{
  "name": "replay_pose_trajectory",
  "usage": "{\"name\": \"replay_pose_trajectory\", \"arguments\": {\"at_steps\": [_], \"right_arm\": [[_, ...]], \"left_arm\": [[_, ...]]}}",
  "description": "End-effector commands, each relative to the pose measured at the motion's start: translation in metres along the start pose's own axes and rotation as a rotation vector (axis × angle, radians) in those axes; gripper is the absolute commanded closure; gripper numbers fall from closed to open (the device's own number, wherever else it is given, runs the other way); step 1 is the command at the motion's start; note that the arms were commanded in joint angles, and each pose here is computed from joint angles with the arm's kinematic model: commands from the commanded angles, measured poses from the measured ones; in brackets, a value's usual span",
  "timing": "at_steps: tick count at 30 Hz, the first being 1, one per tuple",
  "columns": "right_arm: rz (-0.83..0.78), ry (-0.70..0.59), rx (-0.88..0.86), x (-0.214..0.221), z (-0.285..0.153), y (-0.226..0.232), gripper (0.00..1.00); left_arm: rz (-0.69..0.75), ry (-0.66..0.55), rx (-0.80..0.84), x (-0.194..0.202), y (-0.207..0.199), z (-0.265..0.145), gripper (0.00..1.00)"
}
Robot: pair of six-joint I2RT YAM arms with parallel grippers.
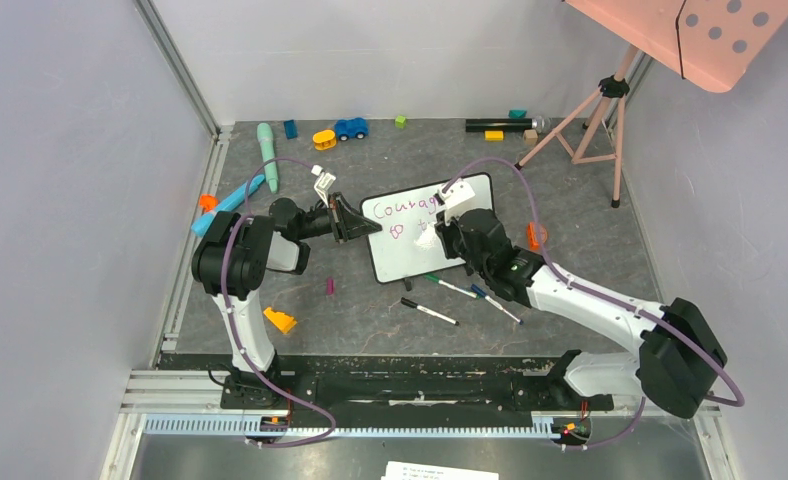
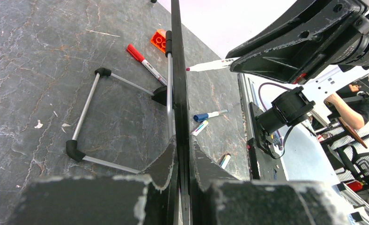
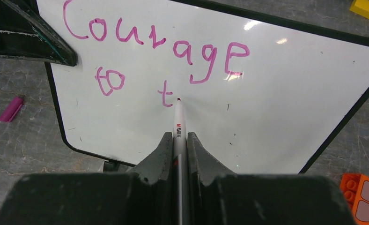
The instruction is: Write a sentence on the whiteboard
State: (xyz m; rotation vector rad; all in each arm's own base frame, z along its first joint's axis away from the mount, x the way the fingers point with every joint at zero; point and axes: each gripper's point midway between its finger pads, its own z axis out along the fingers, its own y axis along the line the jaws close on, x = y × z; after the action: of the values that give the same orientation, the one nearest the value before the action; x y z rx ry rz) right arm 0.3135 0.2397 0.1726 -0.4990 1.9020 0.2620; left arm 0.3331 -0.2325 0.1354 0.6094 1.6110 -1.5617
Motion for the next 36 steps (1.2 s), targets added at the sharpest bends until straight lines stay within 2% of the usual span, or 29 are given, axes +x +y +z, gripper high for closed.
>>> {"name": "replay_pose_trajectory", "arguments": {"at_steps": [1, 27, 36], "right_arm": [[0.015, -0.042, -0.017, -0.017, 0.004, 0.004, 1.00], [-0.008, -0.012, 0.027, -0.010, 0.015, -0.001, 1.00], [-0.010, -0.030, 0.064, -0.022, 0.014, -0.008, 1.00]], "left_arm": [[0.131, 0.021, 0.075, -0.004, -0.014, 0.004, 0.98], [0.130, 0.021, 0.075, -0.005, -0.014, 0.004, 0.98], [0.129, 0.021, 0.075, -0.004, -0.014, 0.004, 0.98]]}}
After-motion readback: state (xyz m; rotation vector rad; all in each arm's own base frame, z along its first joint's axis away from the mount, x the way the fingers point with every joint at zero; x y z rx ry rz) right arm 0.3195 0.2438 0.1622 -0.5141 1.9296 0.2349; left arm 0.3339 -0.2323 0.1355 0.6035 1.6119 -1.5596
